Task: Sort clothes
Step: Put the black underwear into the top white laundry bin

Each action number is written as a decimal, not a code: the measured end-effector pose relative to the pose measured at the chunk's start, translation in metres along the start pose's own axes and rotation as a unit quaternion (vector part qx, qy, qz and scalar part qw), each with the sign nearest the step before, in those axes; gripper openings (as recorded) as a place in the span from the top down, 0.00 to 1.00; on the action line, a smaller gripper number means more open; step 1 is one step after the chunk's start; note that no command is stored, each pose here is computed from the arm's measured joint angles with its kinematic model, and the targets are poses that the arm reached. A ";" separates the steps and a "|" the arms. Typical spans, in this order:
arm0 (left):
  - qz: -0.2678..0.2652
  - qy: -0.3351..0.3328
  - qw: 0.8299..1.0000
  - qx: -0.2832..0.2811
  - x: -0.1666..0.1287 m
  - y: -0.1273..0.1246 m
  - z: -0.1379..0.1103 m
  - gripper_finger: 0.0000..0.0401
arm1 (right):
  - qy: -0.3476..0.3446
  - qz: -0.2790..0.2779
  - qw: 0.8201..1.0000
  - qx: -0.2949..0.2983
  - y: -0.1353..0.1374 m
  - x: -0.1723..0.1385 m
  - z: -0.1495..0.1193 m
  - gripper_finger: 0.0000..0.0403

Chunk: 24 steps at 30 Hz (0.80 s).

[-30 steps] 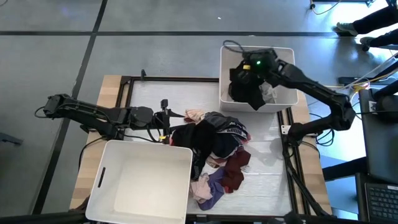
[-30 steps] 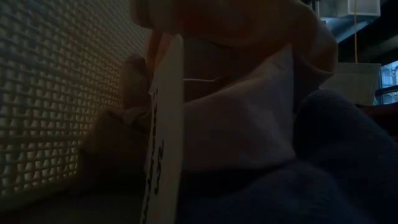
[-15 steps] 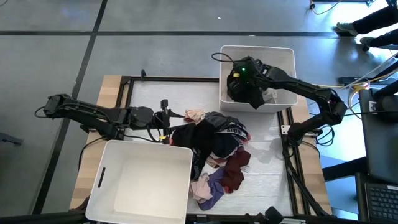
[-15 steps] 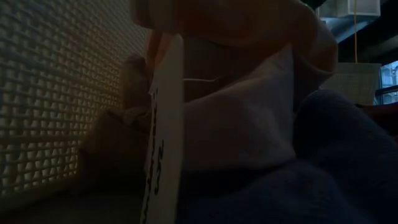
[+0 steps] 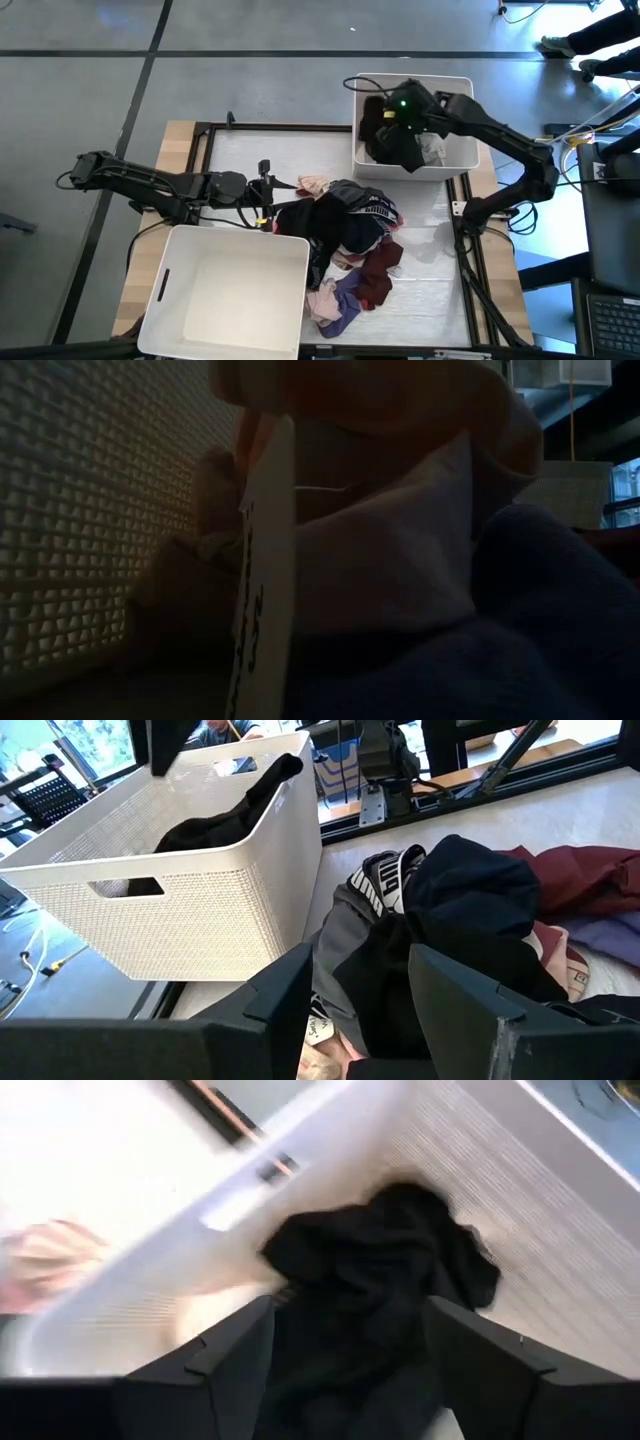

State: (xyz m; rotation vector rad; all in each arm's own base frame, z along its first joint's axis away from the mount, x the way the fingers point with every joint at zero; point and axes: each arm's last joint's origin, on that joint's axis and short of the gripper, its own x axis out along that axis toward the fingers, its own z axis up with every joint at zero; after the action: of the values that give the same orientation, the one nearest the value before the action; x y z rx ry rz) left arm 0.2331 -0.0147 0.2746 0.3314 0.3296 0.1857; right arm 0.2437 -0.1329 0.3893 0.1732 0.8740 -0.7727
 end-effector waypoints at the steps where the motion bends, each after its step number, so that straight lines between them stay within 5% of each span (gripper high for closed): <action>1: 0.000 0.000 1.000 0.000 0.000 0.000 0.000 0.60 | -0.008 0.015 1.000 -0.009 0.007 -0.005 0.001 0.36; 12: 0.000 0.000 1.000 0.000 0.000 0.000 0.000 0.60 | -0.044 0.153 0.975 -0.156 0.103 -0.027 -0.028 0.36; 24: 0.000 -0.002 1.000 0.000 0.000 0.000 0.000 0.60 | -0.120 0.237 0.936 -0.231 0.175 -0.009 -0.081 0.36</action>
State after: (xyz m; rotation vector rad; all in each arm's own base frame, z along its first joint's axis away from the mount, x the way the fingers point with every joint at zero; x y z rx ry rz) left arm 0.2332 -0.0148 0.2750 0.3310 0.3257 0.1859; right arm 0.3073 0.0333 0.3148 -0.1261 0.7180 -0.1194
